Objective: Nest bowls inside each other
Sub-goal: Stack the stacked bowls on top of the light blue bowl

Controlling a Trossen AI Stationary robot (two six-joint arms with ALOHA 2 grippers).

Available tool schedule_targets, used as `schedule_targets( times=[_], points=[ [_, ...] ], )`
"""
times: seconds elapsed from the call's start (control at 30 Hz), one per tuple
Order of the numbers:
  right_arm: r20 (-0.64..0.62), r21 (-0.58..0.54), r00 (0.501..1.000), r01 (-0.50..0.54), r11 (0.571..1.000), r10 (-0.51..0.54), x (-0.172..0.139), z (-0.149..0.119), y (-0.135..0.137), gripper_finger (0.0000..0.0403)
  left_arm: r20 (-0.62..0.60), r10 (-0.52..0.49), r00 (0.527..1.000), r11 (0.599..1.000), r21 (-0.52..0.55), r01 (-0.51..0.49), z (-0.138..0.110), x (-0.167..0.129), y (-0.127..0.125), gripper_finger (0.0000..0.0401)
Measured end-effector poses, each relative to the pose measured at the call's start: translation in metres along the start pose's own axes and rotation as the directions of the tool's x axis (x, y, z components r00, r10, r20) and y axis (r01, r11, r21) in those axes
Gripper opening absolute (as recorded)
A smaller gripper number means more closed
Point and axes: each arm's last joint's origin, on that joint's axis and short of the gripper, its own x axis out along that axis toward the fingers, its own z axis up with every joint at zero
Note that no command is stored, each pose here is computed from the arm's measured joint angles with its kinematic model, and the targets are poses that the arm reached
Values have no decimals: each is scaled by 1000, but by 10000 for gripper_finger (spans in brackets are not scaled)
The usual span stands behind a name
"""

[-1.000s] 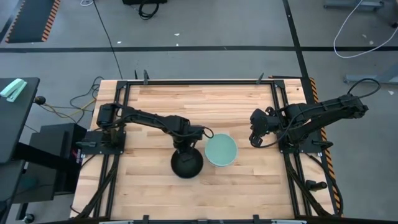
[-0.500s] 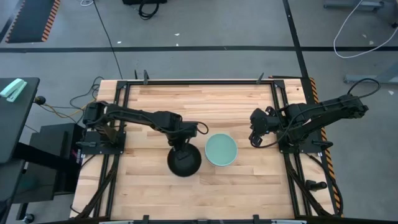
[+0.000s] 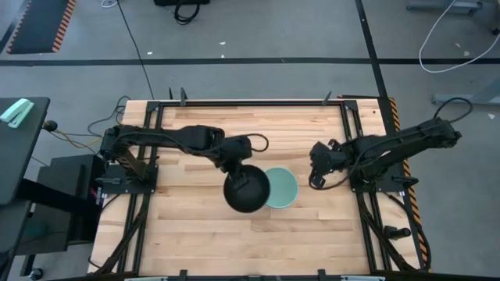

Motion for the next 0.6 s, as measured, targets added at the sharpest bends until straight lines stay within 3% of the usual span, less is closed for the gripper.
schedule_targets(
  times=[0.13,0.27,0.47,0.6],
  points=[
    [-39,-42,999,-16,999,15,23,-15,-1,4,63,-12,998,1000,3,12,9,-14,-6,48],
    [-31,-17,999,-39,999,38,35,-18,-3,3,73,-1,997,1000,-9,1,12,-14,-1,48],
    [19,-29,985,-170,985,171,59,-18,11,2,73,14,997,1000,-14,-13,14,-14,3,48],
    [-23,-36,989,-145,989,144,72,-20,15,1,51,22,998,1000,-12,-21,12,-14,3,48]
  ],
)
